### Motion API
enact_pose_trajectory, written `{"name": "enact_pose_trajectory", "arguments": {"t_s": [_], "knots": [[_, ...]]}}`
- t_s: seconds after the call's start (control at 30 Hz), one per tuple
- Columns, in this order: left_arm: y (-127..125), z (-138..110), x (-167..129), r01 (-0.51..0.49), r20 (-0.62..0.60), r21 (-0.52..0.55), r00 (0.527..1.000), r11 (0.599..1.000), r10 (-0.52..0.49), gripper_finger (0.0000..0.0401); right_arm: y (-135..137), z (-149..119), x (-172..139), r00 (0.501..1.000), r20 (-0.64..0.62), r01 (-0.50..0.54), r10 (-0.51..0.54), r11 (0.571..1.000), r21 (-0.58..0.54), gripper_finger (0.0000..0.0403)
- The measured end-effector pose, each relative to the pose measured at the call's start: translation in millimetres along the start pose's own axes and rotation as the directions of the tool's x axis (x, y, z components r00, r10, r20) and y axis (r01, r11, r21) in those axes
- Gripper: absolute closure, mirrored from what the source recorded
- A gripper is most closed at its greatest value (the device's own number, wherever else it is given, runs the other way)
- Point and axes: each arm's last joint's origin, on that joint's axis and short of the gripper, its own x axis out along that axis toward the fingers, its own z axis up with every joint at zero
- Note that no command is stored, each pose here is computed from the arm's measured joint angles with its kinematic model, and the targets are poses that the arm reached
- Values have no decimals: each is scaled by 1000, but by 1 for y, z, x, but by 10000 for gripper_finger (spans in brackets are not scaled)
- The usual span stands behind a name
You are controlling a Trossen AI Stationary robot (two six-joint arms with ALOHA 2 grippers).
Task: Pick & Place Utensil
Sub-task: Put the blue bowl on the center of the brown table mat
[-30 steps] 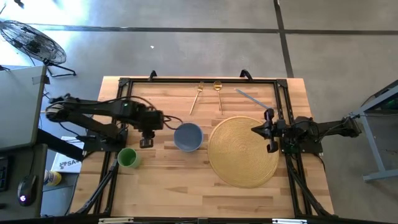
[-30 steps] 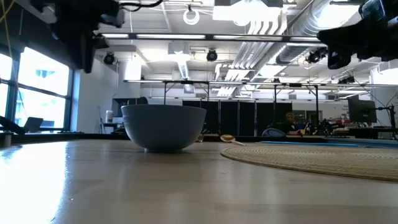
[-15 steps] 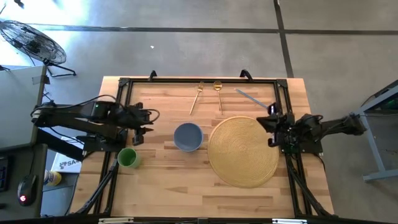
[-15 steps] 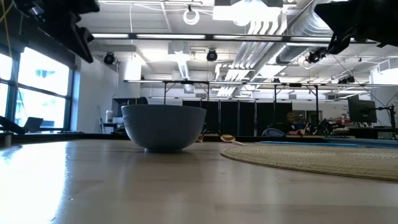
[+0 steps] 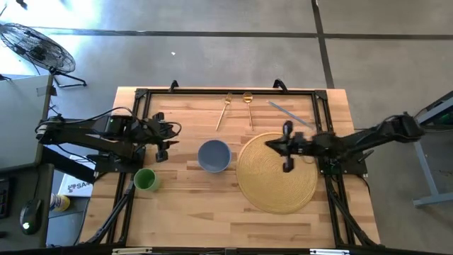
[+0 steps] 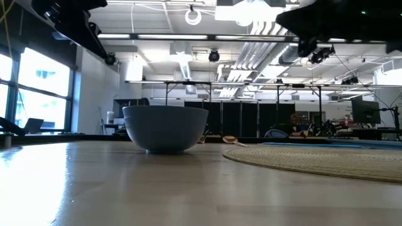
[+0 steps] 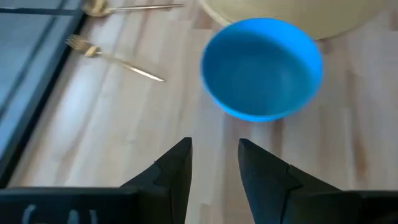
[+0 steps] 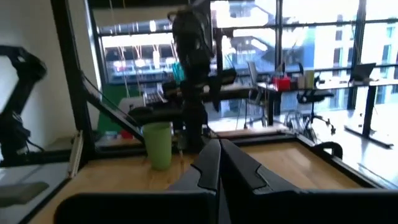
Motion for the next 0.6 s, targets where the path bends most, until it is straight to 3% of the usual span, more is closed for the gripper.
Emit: {"name": "enact_pose_trajectory", "arguments": {"t_s": [0.3,0.6], "knots": [[3,0,0,-101,5,-81,995,992,101,274,19,2,94,972,-236,-28,1,994,-109,343],[0,-10,16,-117,-4,-101,993,988,118,274,35,0,169,857,-516,-97,17,987,-128,262]]}}
